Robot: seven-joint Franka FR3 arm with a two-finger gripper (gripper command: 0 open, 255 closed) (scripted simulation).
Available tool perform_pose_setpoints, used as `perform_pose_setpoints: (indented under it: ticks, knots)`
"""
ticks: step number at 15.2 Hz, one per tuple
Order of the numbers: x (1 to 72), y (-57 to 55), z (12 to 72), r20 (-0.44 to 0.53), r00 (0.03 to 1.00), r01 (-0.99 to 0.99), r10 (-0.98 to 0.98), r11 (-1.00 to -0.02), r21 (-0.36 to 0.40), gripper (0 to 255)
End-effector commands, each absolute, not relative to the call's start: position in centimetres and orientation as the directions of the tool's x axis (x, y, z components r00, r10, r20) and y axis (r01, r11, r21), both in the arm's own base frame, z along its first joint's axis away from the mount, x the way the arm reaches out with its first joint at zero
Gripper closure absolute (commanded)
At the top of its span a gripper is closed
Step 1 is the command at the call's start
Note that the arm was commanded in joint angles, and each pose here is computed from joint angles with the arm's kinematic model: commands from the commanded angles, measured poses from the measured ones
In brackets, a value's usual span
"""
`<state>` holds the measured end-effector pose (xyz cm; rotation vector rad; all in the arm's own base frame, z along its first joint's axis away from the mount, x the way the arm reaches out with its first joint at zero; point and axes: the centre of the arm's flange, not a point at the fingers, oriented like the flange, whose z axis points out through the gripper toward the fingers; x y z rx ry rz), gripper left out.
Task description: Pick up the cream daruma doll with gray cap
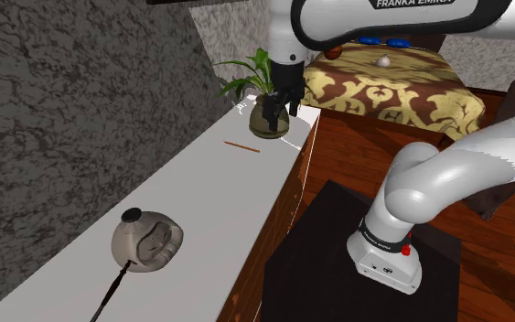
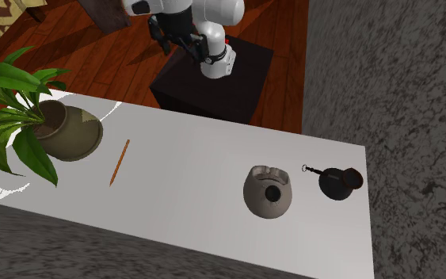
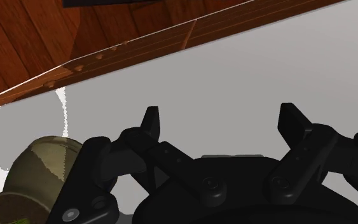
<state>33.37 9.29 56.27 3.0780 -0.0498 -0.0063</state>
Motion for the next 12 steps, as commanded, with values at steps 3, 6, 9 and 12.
perform_pose_setpoints:
  ticks: [3, 6, 9, 12]
  knots:
    - [36.0, 14.1, 54.6, -0.012, 0.999, -0.031, -0.032, -0.998, 0.054, 0]
    - [37.7, 17.3, 53.3, -0.018, 0.999, -0.03, -0.031, -0.998, 0.048, 0]
    - [39.5, 20.6, 51.9, -0.025, 0.999, -0.029, -0.03, -0.999, 0.041, 0]
    - [41.3, 23.8, 50.6, -0.032, 0.999, -0.028, -0.029, -0.999, 0.035, 0]
